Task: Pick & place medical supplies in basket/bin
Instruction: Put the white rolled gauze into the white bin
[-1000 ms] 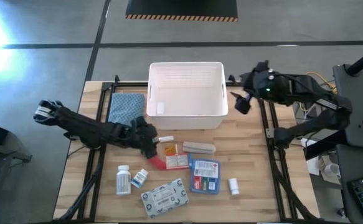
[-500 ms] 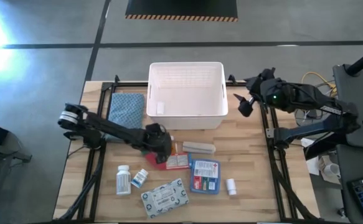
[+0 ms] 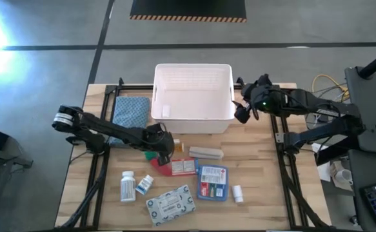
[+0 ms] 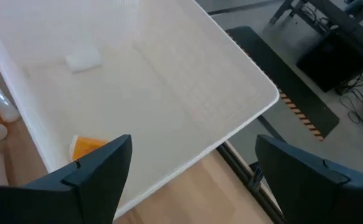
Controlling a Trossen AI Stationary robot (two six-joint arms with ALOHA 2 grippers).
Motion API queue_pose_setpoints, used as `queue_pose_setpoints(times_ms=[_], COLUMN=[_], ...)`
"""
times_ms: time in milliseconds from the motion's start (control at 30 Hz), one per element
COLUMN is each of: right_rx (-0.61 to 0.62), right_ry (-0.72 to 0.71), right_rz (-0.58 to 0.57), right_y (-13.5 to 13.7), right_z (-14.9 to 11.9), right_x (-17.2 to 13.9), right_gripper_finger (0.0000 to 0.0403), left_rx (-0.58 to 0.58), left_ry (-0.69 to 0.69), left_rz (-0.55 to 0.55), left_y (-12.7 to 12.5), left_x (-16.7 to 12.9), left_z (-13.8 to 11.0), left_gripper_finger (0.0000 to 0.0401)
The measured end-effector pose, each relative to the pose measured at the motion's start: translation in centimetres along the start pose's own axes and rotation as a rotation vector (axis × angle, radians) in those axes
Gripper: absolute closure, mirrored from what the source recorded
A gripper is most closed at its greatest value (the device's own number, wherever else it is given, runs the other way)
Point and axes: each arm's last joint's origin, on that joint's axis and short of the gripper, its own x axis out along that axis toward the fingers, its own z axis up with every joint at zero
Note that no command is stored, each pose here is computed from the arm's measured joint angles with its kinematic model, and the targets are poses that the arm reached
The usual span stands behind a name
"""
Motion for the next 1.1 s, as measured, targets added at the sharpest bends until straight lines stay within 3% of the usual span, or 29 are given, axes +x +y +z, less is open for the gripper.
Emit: queue_pose_setpoints(times_ms=[100,333,500,700,767,900,1100], right_rx=[-0.007,-0.004,0.007,0.018,0.017,0.000,-0.009], right_ry=[0.011,0.016,0.009,0.006,0.007,0.007,0.009], right_rz=[-0.002,-0.006,-0.006,-0.006,-0.006,-0.018,-0.033], right_y=[0.2,0.2,0.0,-0.1,-0.1,-0.1,-0.2], right_z=[0.0,0.0,0.0,0.0,0.0,0.0,-0.1], right_x=[0.3,0.5,0.2,0.1,0.1,0.1,0.1], right_gripper_finger=[0.0074,0.0074,0.0074,0.0074,0.0074,0.0074,0.0074], left_rx=[-0.013,0.011,0.014,-0.087,-0.081,-0.051,-0.050], left_ry=[0.006,-0.141,-0.116,-0.162,-0.183,-0.161,-0.150], left_rz=[0.033,-0.049,0.001,-0.004,-0.039,-0.224,-0.265], left_y=[0.6,0.3,0.6,0.4,0.1,-0.5,-0.8], left_x=[0.8,1.8,2.4,1.7,1.4,1.5,1.1], left_z=[-0.6,-0.3,-1.3,-0.2,0.2,0.2,-0.1], left_gripper_finger=[0.0205,0.0205,0.0205,0.0205,0.0205,0.0205,0.0205])
